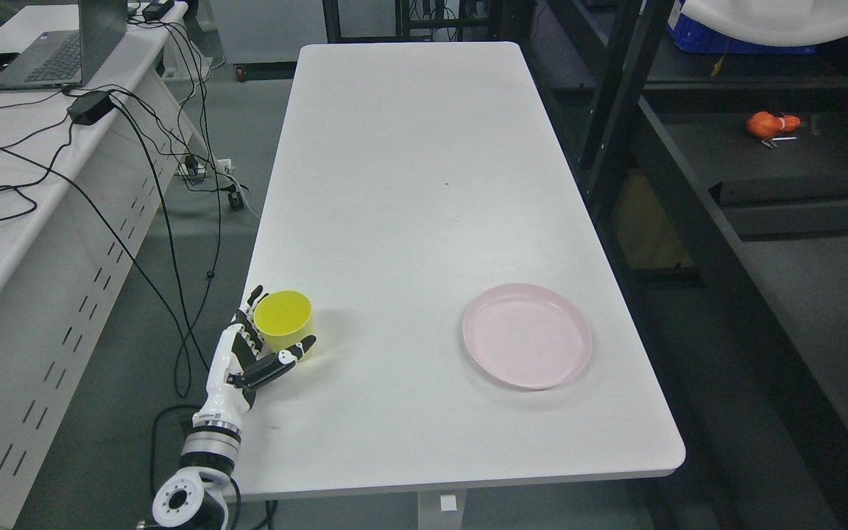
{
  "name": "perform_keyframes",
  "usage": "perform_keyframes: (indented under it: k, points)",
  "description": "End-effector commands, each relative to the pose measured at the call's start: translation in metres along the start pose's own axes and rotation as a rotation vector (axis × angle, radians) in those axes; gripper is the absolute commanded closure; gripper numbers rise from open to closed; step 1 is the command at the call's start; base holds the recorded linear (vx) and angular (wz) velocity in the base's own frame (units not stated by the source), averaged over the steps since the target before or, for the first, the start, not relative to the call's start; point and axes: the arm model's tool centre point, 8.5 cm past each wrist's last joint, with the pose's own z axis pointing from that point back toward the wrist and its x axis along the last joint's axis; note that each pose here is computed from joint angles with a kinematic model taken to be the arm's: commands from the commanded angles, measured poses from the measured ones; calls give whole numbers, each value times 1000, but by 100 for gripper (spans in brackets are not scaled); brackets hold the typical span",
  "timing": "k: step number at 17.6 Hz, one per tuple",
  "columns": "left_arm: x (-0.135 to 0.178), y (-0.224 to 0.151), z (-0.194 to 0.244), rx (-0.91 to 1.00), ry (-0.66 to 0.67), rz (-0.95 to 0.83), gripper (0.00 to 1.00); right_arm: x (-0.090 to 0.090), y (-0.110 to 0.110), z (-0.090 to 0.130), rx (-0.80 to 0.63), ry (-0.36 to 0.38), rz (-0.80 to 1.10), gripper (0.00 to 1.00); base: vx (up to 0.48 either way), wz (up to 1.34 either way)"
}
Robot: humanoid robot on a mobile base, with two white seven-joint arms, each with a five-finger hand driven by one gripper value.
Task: Place yellow IKEA cup on middle right shelf
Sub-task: 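Close the left hand around the yellow cup, then lift the yellow cup off the table with the left hand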
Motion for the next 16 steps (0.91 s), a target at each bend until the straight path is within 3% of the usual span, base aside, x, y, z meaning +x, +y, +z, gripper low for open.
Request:
perform_keyframes:
  k: [1,8,13,16]
  points:
    - [-22,7,-7,6,84,-15,9,-9,-10,-1,-12,15,-3,1,0,0]
    - [-38,11,-11,21,140,-6,35,-9,-10,-1,-12,15,-3,1,0,0]
    - [-26,32,-10,103,79,189,79,-9,-10,-1,-12,15,-3,1,0,0]
    - [28,28,-6,82,-154,269,100,-9,-10,-1,-12,15,-3,1,-2,-12]
